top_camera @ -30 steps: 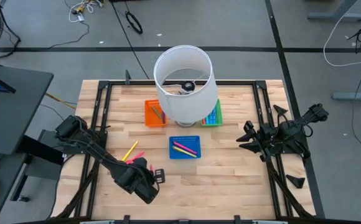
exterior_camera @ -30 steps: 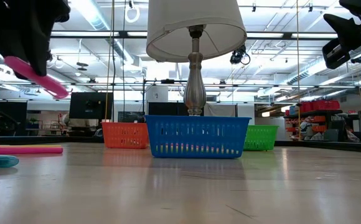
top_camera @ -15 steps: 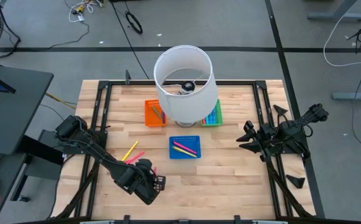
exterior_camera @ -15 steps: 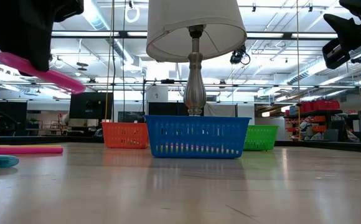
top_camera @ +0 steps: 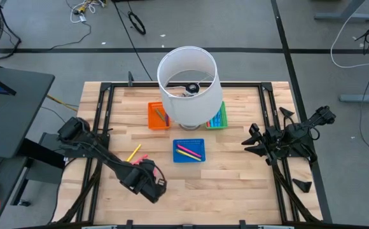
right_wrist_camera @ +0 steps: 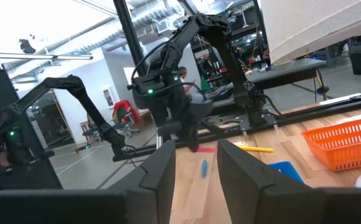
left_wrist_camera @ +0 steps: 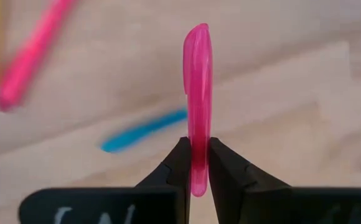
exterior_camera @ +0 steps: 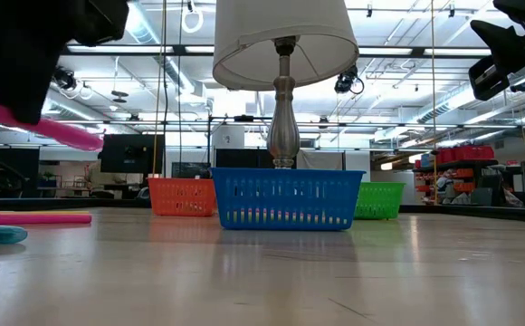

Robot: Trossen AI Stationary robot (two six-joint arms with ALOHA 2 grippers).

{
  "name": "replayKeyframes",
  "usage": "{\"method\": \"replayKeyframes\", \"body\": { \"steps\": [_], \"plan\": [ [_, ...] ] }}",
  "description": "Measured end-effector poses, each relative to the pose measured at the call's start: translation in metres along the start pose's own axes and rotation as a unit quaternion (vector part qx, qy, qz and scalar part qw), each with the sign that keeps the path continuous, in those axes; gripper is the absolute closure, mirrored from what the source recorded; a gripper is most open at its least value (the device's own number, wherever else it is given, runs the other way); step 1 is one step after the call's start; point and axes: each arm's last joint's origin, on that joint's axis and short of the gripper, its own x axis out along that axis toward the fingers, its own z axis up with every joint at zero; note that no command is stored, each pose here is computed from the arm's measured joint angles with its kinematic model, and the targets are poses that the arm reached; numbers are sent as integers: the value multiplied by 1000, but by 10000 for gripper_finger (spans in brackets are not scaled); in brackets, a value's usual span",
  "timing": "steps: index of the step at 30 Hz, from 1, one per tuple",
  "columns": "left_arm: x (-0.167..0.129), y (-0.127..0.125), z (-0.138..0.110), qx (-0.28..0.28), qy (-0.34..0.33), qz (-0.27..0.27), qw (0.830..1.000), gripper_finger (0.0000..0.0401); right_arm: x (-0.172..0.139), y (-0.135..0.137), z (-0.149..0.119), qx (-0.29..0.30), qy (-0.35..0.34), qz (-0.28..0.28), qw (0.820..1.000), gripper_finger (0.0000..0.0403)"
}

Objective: Pick & Place Markers
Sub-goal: Put the pink small highlighter pen into the orange bin

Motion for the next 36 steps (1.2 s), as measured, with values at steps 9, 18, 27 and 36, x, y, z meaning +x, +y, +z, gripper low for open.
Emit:
{"method": "replayKeyframes", "body": {
  "steps": [9,18,27,36],
  "plan": [
    [-32,17,37,-39,-48,20,998,355,0,0,0,0,1,0,1000,284],
    [-55,24,68,-93,-90,-19,991,355,0,0,0,0,1,0,1000,284],
    [-55,47,95,-141,-104,-34,984,355,0,0,0,0,1,0,1000,284],
    [-28,81,125,-167,-90,-82,978,357,0,0,-1,-1,4,-1,1000,284]
  ]
}}
